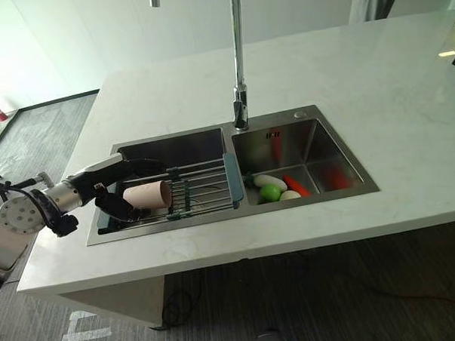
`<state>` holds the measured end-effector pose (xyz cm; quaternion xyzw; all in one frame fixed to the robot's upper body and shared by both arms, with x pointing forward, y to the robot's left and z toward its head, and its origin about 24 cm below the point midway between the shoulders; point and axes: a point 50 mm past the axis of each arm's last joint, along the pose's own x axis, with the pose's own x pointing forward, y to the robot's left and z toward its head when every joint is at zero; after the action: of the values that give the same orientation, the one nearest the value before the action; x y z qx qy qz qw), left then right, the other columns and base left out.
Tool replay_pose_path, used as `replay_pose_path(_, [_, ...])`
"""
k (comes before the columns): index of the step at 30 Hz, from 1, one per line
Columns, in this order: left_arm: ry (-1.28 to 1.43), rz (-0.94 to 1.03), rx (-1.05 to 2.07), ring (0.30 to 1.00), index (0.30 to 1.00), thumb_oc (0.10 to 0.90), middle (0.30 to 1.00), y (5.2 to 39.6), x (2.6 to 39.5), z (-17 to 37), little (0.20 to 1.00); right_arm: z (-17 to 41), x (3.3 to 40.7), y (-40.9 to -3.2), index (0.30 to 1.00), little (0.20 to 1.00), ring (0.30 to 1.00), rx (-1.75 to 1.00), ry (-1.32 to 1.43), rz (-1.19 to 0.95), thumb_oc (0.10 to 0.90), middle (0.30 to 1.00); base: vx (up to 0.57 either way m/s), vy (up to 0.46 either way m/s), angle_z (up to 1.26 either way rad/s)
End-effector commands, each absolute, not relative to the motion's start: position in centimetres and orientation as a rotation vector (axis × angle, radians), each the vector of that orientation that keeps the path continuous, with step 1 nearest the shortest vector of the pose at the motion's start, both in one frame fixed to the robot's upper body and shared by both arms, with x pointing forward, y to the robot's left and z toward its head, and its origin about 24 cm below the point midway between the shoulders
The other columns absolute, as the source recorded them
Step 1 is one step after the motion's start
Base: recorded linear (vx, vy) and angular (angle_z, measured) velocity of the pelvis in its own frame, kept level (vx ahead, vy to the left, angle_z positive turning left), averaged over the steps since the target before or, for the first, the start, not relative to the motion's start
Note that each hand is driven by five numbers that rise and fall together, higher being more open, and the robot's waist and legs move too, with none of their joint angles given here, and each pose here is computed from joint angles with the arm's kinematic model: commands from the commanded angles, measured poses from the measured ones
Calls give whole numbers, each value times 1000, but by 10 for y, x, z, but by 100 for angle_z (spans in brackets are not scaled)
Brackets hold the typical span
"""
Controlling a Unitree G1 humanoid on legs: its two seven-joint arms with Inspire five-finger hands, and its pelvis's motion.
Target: Place the dishes in the dishwasher.
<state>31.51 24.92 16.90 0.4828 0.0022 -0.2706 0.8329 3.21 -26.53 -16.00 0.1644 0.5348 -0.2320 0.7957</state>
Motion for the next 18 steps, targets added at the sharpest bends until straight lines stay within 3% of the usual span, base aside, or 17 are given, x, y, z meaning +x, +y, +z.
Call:
replay_pose_path(1, [-168, -383, 1126, 900, 900, 800, 900, 265, 321, 243, 900, -157, 38, -270, 900, 900, 900, 378, 1101, -518, 800, 900, 0, 0, 0])
replay_pose_path(18, [-127, -124, 1121, 900, 900, 800, 900, 300, 317, 227, 900, -156, 36, -271, 900, 900, 900, 359, 1104, -507, 800, 900, 12, 7, -1])
